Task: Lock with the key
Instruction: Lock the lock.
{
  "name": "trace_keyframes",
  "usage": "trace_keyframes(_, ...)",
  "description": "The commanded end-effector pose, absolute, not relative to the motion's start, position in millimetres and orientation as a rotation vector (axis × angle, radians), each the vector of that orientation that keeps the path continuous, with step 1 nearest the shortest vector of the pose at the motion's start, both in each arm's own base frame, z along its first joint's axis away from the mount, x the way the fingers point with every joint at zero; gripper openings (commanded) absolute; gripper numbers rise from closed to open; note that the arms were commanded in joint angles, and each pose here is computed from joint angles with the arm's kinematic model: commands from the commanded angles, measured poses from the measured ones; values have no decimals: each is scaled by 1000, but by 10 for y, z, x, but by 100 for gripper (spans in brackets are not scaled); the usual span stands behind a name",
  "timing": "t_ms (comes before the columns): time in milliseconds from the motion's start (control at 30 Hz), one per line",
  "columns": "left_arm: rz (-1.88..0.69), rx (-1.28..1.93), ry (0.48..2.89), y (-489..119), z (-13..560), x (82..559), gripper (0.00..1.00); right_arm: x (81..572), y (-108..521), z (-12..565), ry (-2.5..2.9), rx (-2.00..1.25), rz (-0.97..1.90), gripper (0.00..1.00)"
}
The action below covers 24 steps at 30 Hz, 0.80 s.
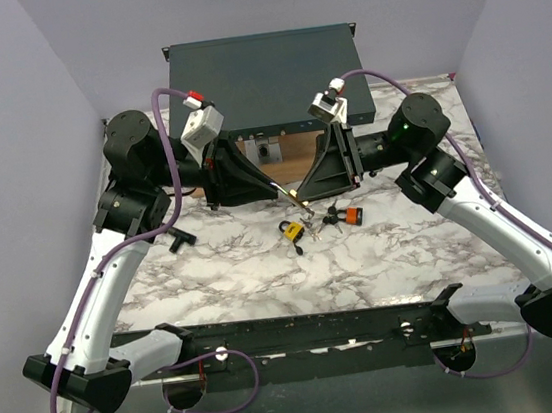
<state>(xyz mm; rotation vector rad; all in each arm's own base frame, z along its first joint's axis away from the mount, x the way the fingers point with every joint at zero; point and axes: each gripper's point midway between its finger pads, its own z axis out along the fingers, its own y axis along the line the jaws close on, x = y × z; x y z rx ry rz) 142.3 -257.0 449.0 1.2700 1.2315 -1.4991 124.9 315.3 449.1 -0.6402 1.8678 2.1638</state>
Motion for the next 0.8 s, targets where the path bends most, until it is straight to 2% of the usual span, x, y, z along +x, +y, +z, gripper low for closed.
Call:
trace_keyframes(0, -1495, 1308, 1190, -2509, 4521, 1294, 3, 1238, 3166, 4537, 1851, -671, 2143, 1)
trace_keyframes(133, -1497, 1292, 1201, -2499, 4526, 1274, 0, 1312, 3198, 4433, 1898, -648, 2080, 3)
trace_keyframes(167, -1492, 1276, 1208, -2500, 4525, 1284, 0, 1345, 3201, 4401, 1913, -641, 2040, 8)
trace_keyframes(267, -1452, 1203, 1205, -2490, 4592, 1301, 0, 1454, 3208, 4319, 1946, -614, 1917, 36)
trace_keyframes(333, -1427, 1132, 1203, -2473, 4666, 1313, 0, 1536, 3202, 4287, 1946, -599, 1830, 51)
trace_keyframes(467, -1424, 1020, 1188, -2428, 4825, 1284, 0, 1694, 3166, 4311, 1904, -543, 1697, 69)
trace_keyframes(567, -1425, 936, 1175, -2383, 4928, 1257, 0, 1789, 3126, 4389, 1838, -517, 1622, 78)
trace_keyframes(767, -1398, 704, 1202, -2267, 5157, 1349, 0, 1784, 3026, 4770, 1588, -525, 1587, 82)
